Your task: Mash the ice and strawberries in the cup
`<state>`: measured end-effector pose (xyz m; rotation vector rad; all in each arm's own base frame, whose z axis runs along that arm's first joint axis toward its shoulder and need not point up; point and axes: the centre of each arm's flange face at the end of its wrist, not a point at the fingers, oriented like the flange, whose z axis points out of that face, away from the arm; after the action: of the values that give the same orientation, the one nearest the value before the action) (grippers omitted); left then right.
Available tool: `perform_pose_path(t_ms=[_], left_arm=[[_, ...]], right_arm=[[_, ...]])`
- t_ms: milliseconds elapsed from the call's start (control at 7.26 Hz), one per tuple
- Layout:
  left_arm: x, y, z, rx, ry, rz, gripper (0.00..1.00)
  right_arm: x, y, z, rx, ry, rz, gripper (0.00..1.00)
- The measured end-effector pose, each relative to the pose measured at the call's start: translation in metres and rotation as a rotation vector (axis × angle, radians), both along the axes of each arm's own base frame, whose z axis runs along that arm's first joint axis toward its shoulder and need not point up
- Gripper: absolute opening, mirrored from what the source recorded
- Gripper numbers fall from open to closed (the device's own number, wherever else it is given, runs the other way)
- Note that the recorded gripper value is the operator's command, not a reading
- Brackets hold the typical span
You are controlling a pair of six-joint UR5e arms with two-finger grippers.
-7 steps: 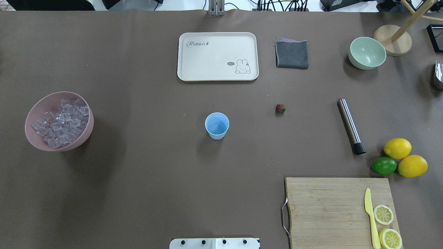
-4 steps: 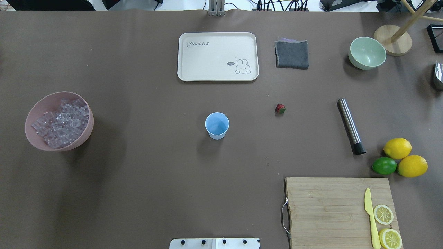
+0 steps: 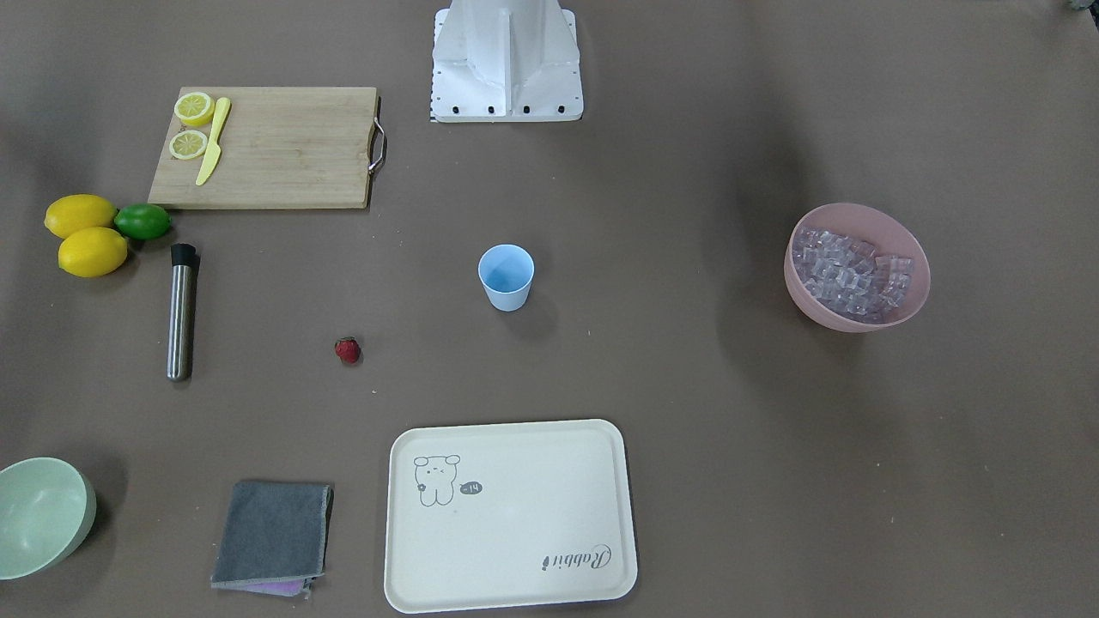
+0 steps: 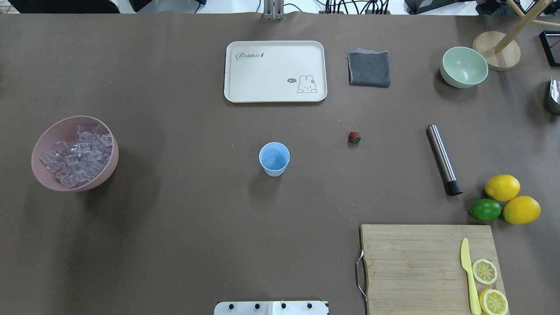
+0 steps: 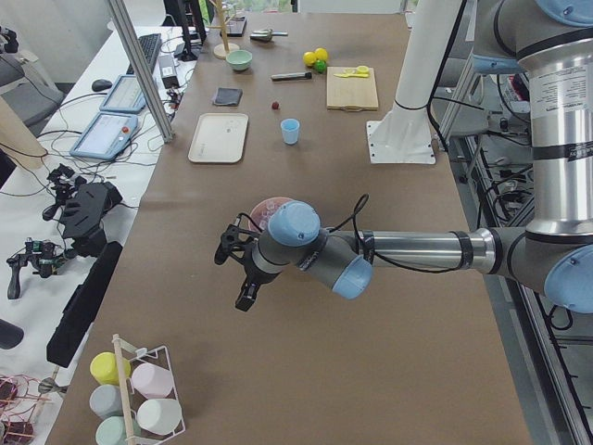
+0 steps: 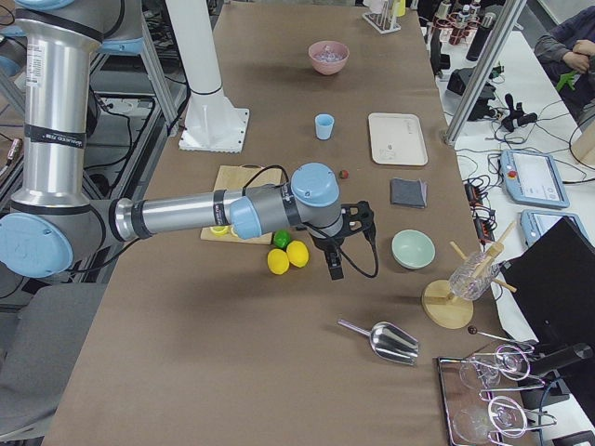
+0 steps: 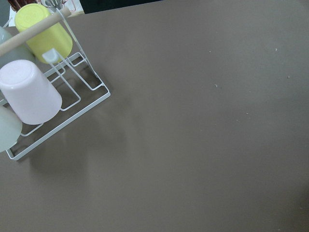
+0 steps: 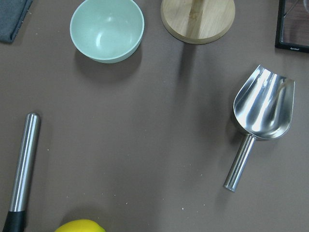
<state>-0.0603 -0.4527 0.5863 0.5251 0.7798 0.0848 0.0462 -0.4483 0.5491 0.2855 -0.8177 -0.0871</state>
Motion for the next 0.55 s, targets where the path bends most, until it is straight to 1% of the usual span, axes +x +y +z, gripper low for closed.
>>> perform_pose_path(t_ms=[138,275,413,551], left_arm=[[0.026,-0.010,-0.009,0.060,-0.013,0.067,1.00],[0.045,-0.015,-0.013,0.088,-0.019,0.117,1.00],[0.061,-0.014,-0.014,0.079,-0.009,0.140,1.00],[0.083,-0.013,-0.020,0.044,0.021,0.150,0.99]], right_arm=[[-0.001,0.000,-0.001,0.002,-0.003,0.001,1.00],[-0.001,0.001,0.000,-0.001,-0.003,0.004,1.00],[-0.002,0.001,0.000,-0.004,-0.004,0.004,1.00],[-0.004,0.002,0.002,-0.008,-0.005,0.002,1.00]])
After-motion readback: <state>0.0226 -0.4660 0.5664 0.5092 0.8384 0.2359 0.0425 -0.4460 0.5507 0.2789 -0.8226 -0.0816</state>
